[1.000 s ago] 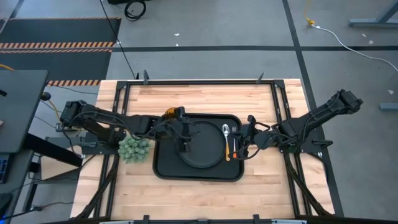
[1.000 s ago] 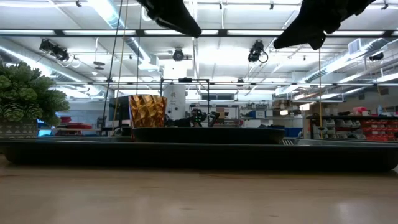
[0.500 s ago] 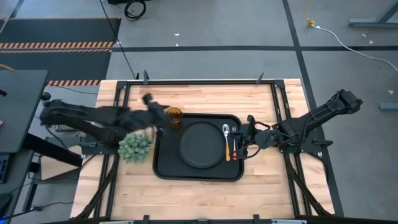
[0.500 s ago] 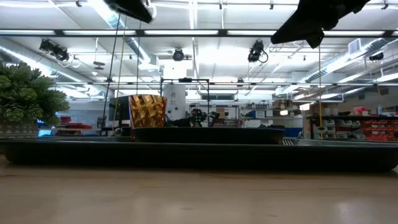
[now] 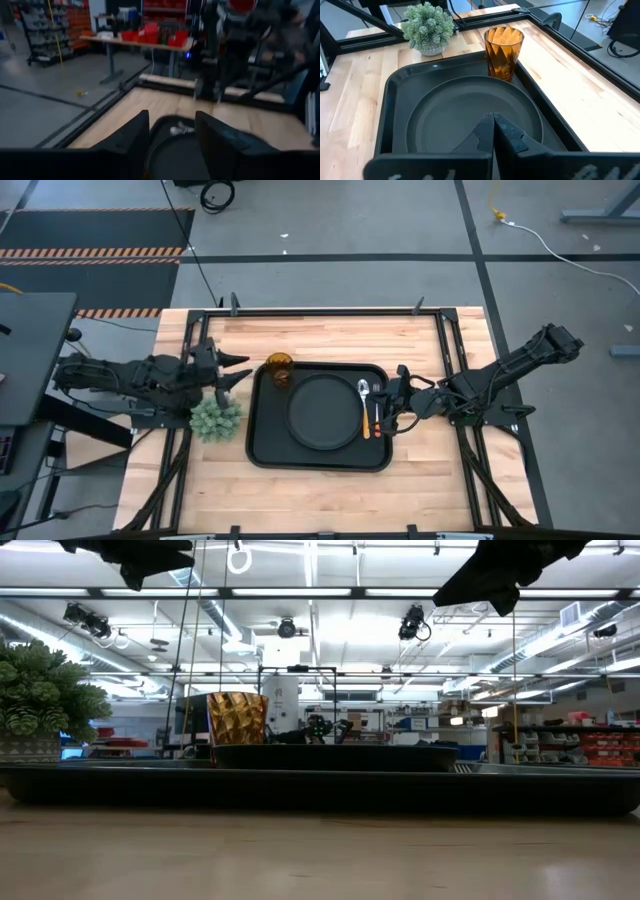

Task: Pick and place plate/cup/fork/spoon on tray
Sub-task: Return to Home Position

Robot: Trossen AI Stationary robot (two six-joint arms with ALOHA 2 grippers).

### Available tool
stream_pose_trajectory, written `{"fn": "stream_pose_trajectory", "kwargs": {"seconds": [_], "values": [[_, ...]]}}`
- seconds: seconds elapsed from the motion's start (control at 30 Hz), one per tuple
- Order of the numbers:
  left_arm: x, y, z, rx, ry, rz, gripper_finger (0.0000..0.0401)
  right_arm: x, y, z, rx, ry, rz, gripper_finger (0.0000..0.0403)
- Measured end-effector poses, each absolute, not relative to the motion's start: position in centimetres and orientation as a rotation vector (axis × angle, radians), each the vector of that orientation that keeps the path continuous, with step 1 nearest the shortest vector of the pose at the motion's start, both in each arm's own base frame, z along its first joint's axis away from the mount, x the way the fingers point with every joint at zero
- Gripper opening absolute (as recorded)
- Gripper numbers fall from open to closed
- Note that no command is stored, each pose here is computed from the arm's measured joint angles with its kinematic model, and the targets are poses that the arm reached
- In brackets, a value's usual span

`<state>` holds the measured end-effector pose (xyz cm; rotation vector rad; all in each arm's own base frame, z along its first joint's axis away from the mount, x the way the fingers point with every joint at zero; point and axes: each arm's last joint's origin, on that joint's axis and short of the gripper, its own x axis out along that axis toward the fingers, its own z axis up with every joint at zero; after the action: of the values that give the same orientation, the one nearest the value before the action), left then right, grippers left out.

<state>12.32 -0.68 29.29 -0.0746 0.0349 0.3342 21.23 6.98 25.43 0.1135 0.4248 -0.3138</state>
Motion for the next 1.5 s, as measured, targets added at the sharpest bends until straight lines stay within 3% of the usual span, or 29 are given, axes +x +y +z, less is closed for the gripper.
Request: {"fn": "stream_pose_trajectory", "kwargs": {"seconds": [0.33,0.67,0.9,1.27,1.5], "values": [[11.7,-0.8,31.7,-0.070,-0.205,0.230,0.0167,21.3,7.0,25.6,0.144,0.405,-0.316,0.0010],[11.7,-0.4,31.1,-0.069,-0.149,0.378,0.0167,22.0,7.3,27.0,0.622,0.196,-0.338,0.0010],[11.7,-0.5,31.2,-0.064,-0.160,0.353,0.0167,22.4,7.5,28.6,0.729,0.042,-0.277,0.0009],[11.6,-0.5,31.8,-0.116,-0.222,0.336,0.0167,21.3,7.0,29.9,0.422,0.032,-0.263,0.0009],[11.8,-1.1,30.6,-0.154,-0.107,0.219,0.0167,17.7,6.3,32.6,0.243,-0.046,-0.297,0.0009]]}}
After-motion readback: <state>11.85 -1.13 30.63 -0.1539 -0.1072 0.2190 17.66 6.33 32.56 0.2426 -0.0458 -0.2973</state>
